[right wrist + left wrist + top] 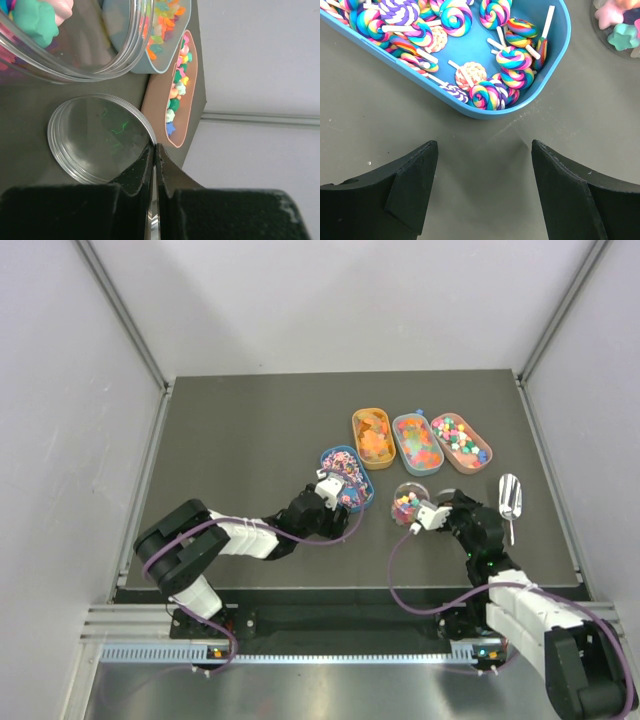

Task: Pack the candies
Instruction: Pick up the bottle lid at the center of the board.

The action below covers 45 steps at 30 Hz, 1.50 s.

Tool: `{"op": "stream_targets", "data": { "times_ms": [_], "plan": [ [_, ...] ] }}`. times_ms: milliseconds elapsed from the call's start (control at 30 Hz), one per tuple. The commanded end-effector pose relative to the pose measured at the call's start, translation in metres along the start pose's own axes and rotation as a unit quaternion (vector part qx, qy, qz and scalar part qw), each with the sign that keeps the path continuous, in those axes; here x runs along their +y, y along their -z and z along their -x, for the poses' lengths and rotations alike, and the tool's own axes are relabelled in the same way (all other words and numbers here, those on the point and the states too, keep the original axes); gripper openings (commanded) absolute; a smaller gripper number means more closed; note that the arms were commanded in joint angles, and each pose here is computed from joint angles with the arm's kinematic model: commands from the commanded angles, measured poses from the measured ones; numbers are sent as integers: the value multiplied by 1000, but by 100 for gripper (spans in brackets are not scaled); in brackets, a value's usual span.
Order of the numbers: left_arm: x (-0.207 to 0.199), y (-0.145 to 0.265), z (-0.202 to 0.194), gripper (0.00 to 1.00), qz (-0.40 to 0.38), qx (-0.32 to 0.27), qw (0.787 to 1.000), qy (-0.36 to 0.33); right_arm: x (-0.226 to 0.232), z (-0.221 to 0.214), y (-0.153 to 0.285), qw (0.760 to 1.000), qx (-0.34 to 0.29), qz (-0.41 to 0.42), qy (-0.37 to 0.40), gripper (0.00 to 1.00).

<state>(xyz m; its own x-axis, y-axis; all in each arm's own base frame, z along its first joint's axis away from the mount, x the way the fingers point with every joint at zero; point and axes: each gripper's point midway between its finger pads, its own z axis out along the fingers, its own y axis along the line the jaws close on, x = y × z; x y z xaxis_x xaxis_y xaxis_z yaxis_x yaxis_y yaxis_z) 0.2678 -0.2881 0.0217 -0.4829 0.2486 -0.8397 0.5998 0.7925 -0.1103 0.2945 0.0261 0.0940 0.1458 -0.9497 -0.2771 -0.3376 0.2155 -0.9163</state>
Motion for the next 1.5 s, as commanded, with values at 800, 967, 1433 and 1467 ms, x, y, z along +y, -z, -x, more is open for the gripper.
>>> {"op": "stream_targets", "data": {
  "times_ms": [800, 967, 1433, 1467],
  "plan": [
    [5, 16, -66, 80, -3, 100, 994, -32, 49, 27, 90, 989, -67, 132, 21, 44],
    [7, 13, -71, 80, 6, 118, 992, -33, -2, 43, 94, 990, -61, 103, -77, 43],
    [8, 9, -75, 80, 11, 129, 991, -33, -21, 62, 108, 977, -71, 133, -153, 45],
    [9, 9, -77, 80, 13, 132, 991, -33, -12, 62, 110, 975, -72, 155, -144, 42]
  ]
}}
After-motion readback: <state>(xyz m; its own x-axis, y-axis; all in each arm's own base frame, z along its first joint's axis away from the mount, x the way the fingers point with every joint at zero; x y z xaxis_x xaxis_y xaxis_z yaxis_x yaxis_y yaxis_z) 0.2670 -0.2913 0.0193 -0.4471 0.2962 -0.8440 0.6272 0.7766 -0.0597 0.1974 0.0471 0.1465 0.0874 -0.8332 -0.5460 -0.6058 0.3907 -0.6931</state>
